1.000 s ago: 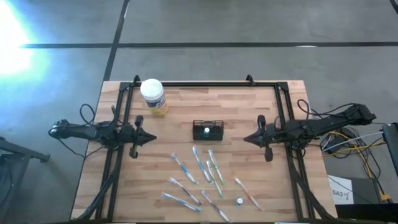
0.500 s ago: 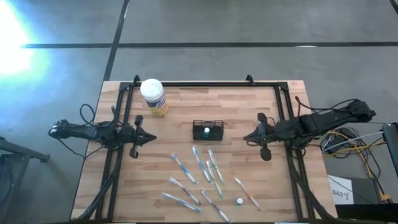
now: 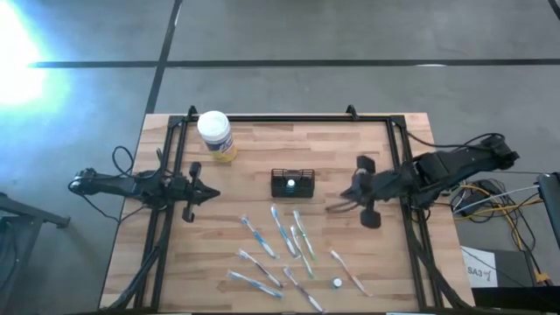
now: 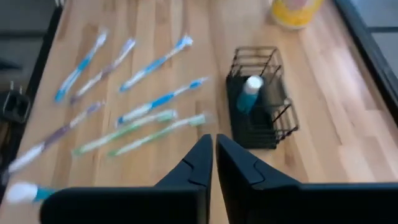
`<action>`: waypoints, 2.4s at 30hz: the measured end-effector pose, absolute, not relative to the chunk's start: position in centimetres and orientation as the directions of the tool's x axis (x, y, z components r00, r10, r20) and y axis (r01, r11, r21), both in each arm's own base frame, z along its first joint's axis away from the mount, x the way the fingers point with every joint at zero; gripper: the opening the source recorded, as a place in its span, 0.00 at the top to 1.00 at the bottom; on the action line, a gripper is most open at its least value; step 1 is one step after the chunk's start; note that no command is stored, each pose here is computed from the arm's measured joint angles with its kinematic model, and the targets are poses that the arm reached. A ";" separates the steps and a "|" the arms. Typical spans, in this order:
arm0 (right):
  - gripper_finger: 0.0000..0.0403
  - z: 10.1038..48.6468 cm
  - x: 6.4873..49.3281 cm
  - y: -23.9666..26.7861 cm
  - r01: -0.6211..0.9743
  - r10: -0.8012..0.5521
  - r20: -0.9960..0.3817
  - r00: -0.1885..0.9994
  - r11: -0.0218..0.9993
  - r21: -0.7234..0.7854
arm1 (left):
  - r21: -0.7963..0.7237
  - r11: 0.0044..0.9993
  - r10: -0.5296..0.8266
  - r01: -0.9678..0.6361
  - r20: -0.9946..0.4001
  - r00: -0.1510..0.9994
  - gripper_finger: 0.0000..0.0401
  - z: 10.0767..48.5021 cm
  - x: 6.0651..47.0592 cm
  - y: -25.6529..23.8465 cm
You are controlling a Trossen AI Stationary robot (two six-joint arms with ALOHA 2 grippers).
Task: Pick & Place toothbrushing station
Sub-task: Put the mouthwash into the black mesh organizer
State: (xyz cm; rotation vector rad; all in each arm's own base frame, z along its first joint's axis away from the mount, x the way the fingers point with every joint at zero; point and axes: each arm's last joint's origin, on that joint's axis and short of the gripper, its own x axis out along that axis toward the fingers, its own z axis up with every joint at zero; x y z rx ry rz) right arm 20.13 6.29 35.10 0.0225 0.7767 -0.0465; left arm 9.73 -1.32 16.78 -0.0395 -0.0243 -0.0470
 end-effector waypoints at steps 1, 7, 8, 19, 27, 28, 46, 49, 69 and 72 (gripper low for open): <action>0.92 35.3 20.5 6.7 0.036 -0.027 -0.710 0.704 0.999 -0.003 | -0.050 0.998 -0.046 0.047 0.025 0.999 0.96 16.8 9.7 -1.3; 0.78 36.9 22.5 9.8 -0.055 0.010 -0.760 0.650 0.998 -0.034 | -0.062 0.997 -0.043 0.045 0.026 0.999 0.98 16.8 9.7 -1.3; 0.76 37.0 22.7 10.3 -0.075 0.017 -0.773 0.634 0.996 -0.039 | -0.063 0.997 -0.042 0.043 0.024 0.999 0.98 16.8 9.8 -1.3; 0.59 36.4 24.4 18.4 -0.366 0.176 -0.840 0.514 0.930 -0.030 | -0.131 0.991 -0.043 0.040 -0.022 0.999 0.96 16.4 10.0 -1.4; 0.58 32.4 25.6 22.0 -0.459 0.144 -0.915 0.377 0.887 -0.050 | -0.155 0.987 -0.043 0.038 -0.029 0.999 0.98 16.3 10.1 -1.4; 0.58 31.9 25.7 22.4 -0.472 0.135 -0.924 0.358 0.880 -0.055 | -0.153 0.987 -0.043 0.038 -0.029 0.999 0.97 16.3 10.1 -1.4; 0.58 28.1 27.2 24.7 -0.620 0.117 -0.953 0.280 0.779 -0.086 | -0.128 0.991 -0.032 0.028 -0.027 0.999 0.96 16.4 10.1 -1.3; 0.58 28.0 27.3 24.8 -0.626 0.127 -0.949 0.289 0.775 -0.087 | -0.128 0.992 -0.017 0.013 -0.025 1.000 0.97 16.4 10.1 -1.3; 0.58 25.9 26.6 27.4 -0.834 0.129 -0.960 0.250 0.532 -0.146 | -0.250 0.968 -0.004 -0.013 -0.066 0.998 0.97 16.0 10.3 -1.3; 0.58 25.8 26.6 27.3 -0.864 0.109 -0.959 0.261 0.469 -0.181 | -0.279 0.960 0.001 -0.025 -0.086 0.996 0.97 15.8 10.4 -1.3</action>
